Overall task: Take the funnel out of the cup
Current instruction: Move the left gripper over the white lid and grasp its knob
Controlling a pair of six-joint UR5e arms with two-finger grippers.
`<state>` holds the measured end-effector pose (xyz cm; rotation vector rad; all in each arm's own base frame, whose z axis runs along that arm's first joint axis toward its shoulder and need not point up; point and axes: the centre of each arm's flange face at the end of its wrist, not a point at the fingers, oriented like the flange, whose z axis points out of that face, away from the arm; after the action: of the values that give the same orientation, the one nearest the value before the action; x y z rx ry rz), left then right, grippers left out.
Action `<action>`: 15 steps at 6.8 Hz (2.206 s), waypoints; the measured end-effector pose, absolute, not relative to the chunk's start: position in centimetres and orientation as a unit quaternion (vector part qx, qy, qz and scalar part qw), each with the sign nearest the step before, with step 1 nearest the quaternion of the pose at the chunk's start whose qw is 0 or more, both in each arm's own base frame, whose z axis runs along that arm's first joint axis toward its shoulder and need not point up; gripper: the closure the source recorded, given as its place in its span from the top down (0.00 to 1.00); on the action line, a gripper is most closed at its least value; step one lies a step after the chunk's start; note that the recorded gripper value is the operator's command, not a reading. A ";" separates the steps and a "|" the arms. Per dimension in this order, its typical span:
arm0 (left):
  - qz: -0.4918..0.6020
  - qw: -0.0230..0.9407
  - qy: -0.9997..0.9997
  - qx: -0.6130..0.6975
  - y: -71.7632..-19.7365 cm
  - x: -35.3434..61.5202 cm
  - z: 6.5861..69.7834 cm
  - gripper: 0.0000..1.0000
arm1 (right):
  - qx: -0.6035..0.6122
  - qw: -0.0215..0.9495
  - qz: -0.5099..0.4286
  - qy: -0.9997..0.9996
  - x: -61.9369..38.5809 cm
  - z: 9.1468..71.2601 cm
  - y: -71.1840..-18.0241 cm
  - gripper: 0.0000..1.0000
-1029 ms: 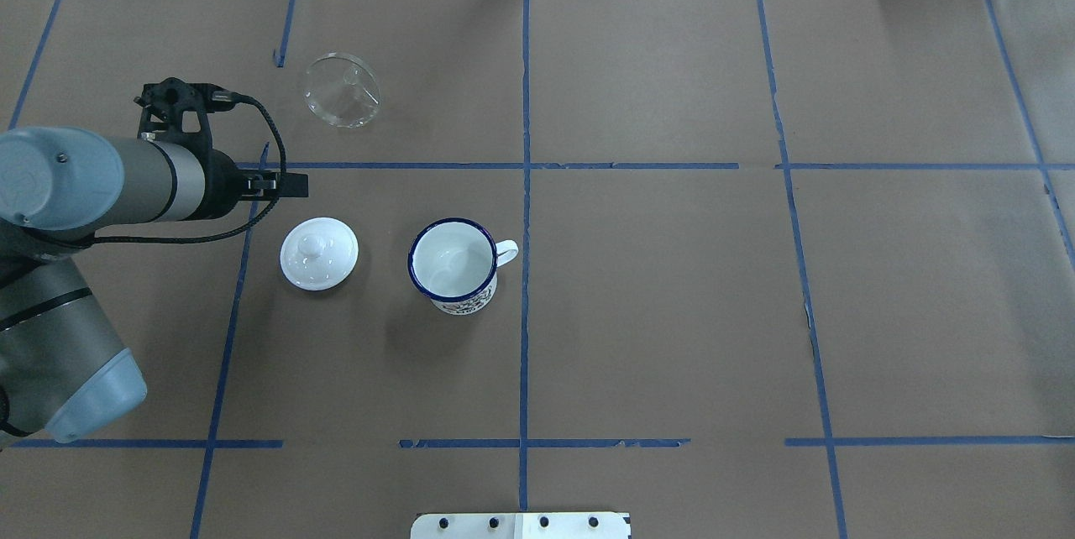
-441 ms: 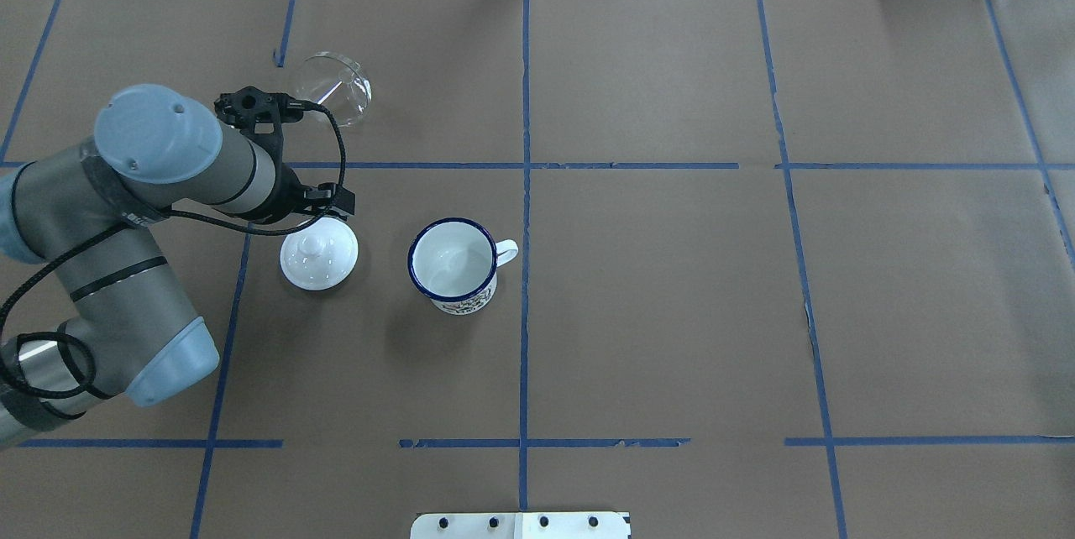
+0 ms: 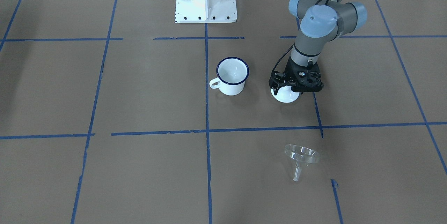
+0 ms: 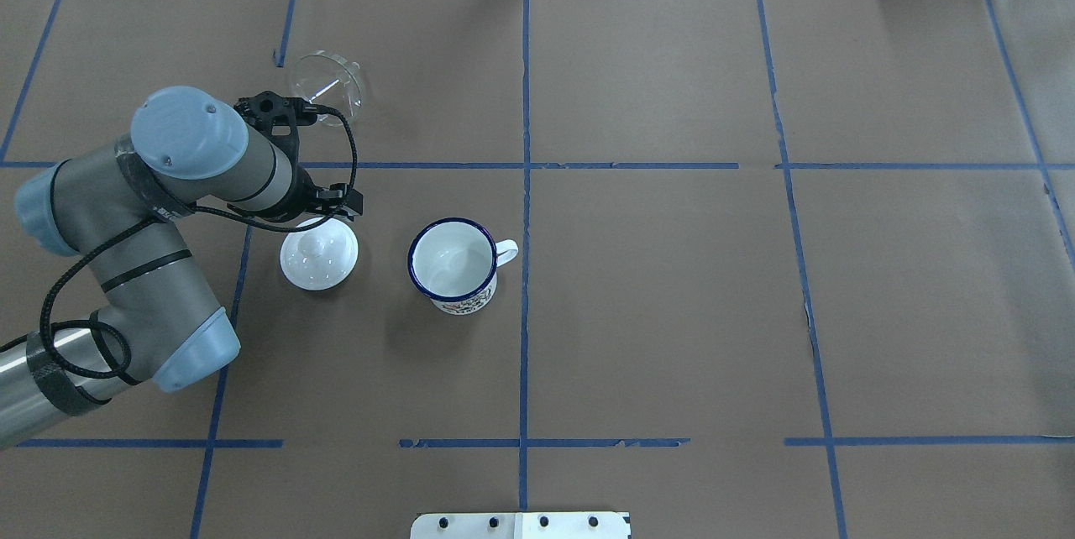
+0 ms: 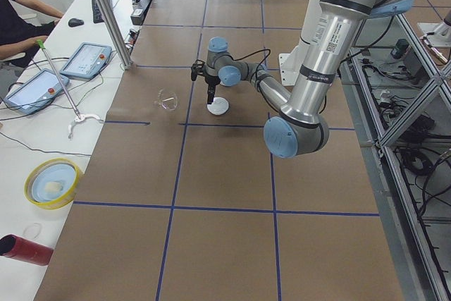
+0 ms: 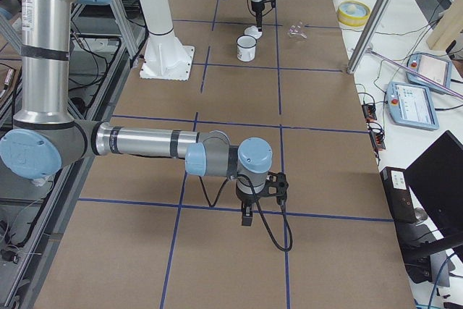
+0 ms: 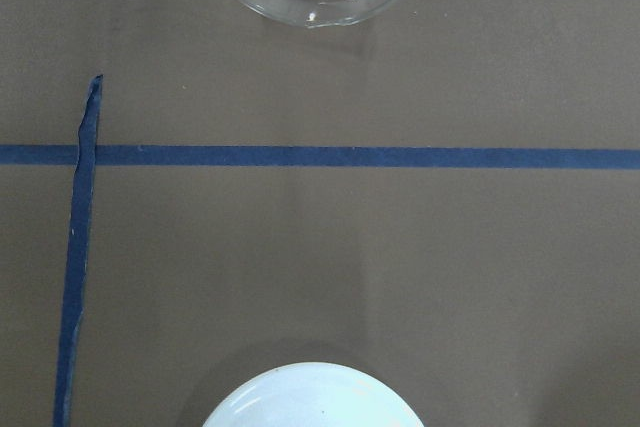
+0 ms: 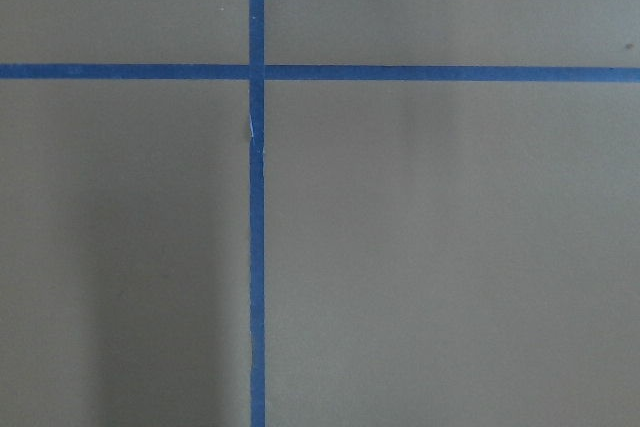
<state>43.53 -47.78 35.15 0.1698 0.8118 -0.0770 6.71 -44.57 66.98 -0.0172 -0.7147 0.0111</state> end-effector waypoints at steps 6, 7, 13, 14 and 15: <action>-0.037 0.916 0.393 0.078 -46.5 42.5 36.0 0.85 | -0.009 0.937 0.006 -0.350 6.7 67.0 -44.5 1.00; -0.036 0.916 0.392 0.076 -46.4 42.6 36.1 0.83 | -0.009 0.937 0.006 -0.350 6.7 67.0 -44.5 1.00; -0.021 0.915 0.398 0.060 -44.8 44.0 36.0 0.45 | -0.008 0.937 0.005 -0.350 6.7 67.0 -44.6 1.00; -0.019 0.915 0.400 0.056 -44.7 44.0 36.0 0.34 | -0.009 0.937 0.005 -0.350 6.7 67.0 -44.6 1.00; -0.018 0.914 0.401 0.054 -44.7 44.0 36.0 0.31 | -0.008 0.937 0.005 -0.350 6.7 67.0 -44.6 1.00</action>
<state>44.00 -44.67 35.98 0.1107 0.8268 -0.0372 6.71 -44.56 66.98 -0.0173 -0.7147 0.0111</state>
